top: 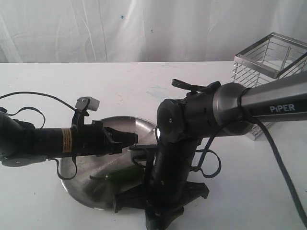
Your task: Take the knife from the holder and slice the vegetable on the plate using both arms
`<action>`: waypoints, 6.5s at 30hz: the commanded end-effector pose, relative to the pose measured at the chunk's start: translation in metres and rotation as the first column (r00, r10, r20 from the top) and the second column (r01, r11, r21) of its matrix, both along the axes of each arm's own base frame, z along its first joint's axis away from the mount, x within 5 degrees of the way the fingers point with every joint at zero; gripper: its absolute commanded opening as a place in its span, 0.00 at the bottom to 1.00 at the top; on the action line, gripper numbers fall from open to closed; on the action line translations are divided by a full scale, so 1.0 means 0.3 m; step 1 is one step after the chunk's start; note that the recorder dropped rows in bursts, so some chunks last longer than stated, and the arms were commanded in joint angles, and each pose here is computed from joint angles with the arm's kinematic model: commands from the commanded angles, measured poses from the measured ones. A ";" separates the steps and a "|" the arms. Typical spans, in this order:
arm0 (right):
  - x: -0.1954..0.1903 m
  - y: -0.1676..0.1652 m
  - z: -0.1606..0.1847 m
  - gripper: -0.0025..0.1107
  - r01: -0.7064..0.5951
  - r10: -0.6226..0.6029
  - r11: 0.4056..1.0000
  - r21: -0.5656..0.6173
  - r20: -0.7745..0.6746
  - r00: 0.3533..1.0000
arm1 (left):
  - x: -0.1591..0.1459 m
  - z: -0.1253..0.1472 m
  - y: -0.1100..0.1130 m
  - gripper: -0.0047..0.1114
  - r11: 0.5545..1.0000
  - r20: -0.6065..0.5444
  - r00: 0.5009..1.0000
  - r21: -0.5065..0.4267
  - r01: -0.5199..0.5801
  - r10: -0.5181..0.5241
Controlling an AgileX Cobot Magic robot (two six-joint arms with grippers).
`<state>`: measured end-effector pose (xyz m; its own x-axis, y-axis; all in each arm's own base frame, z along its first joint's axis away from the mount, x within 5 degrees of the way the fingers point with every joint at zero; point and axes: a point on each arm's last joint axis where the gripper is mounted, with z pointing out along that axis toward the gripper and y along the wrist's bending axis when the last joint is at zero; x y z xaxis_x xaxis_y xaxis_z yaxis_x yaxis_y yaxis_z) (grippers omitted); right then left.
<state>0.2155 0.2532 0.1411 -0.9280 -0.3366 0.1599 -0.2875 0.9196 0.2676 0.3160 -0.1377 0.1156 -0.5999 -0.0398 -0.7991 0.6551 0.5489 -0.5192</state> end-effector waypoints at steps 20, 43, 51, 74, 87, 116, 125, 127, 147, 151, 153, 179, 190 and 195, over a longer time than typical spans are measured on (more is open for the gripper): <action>-0.002 -0.007 0.000 0.02 -0.008 0.008 1.000 0.000 0.002 1.000 | -0.051 -0.103 -0.072 0.04 0.900 -0.067 0.996 0.429 0.077 -0.054; 0.024 -0.009 -0.004 0.02 0.004 -0.003 1.000 -0.003 0.086 0.996 | -0.061 -0.152 -0.011 0.04 0.773 -0.141 0.990 0.630 0.077 0.016; 0.042 -0.037 -0.011 0.02 0.065 -0.050 0.992 -0.104 0.139 0.989 | -0.061 -0.151 -0.012 0.04 0.777 -0.144 0.989 0.625 0.076 0.018; 0.009 -0.026 0.016 0.02 -0.059 0.061 0.998 -0.039 0.066 0.996 | -0.037 0.111 -0.031 0.04 0.887 0.057 0.994 0.450 -0.106 0.090; 0.009 -0.024 0.016 0.02 -0.053 0.055 0.998 -0.033 0.064 0.996 | -0.098 0.363 -0.014 0.04 0.910 0.251 0.967 0.387 -0.146 0.049; 0.053 0.037 -0.013 0.02 -0.021 0.021 1.000 0.012 0.047 0.999 | -0.126 0.364 0.051 0.04 0.816 0.305 0.947 0.519 -0.254 0.100; 0.039 0.037 -0.010 0.02 -0.014 0.014 1.000 0.011 -0.004 1.000 | -0.069 0.201 0.059 0.04 0.848 0.150 0.985 0.509 -0.149 0.084; 0.035 0.036 -0.009 0.02 -0.019 0.019 1.000 0.006 -0.014 1.000 | -0.057 0.204 0.073 0.04 0.879 0.143 0.985 0.452 -0.153 0.098; 0.032 0.035 -0.008 0.02 -0.020 0.021 1.000 0.005 -0.027 0.999 | -0.001 0.012 0.063 0.04 0.989 -0.046 0.997 0.139 -0.059 0.066; 0.032 0.035 -0.008 0.02 -0.024 0.024 1.000 0.006 -0.026 0.999 | 0.024 -0.002 0.037 0.04 0.999 -0.051 0.999 0.041 -0.008 0.010; 0.032 0.035 -0.008 0.02 -0.033 0.033 0.999 0.009 -0.024 0.999 | 0.032 -0.013 0.032 0.04 1.000 -0.062 0.998 0.024 -0.001 0.003; 0.001 0.021 -0.003 0.02 -0.069 0.065 0.997 -0.027 -0.120 0.991 | -0.002 -0.152 0.004 0.04 0.918 -0.190 0.980 0.378 0.121 -0.050; -0.013 0.050 -0.006 0.02 -0.071 0.070 0.998 -0.003 -0.085 0.994 | -0.003 -0.112 -0.025 0.04 0.966 -0.177 0.979 0.221 0.137 -0.098; -0.014 0.050 -0.006 0.02 -0.067 0.066 0.998 -0.005 -0.086 0.994 | 0.036 -0.025 -0.029 0.04 0.986 -0.080 0.983 -0.007 0.165 -0.165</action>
<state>0.2116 0.2680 0.1410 -0.8850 -0.3974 0.2426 -0.3256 0.9007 0.2875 0.3232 -0.1471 0.0973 -0.6792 0.1217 -0.7238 0.6664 0.5153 -0.5388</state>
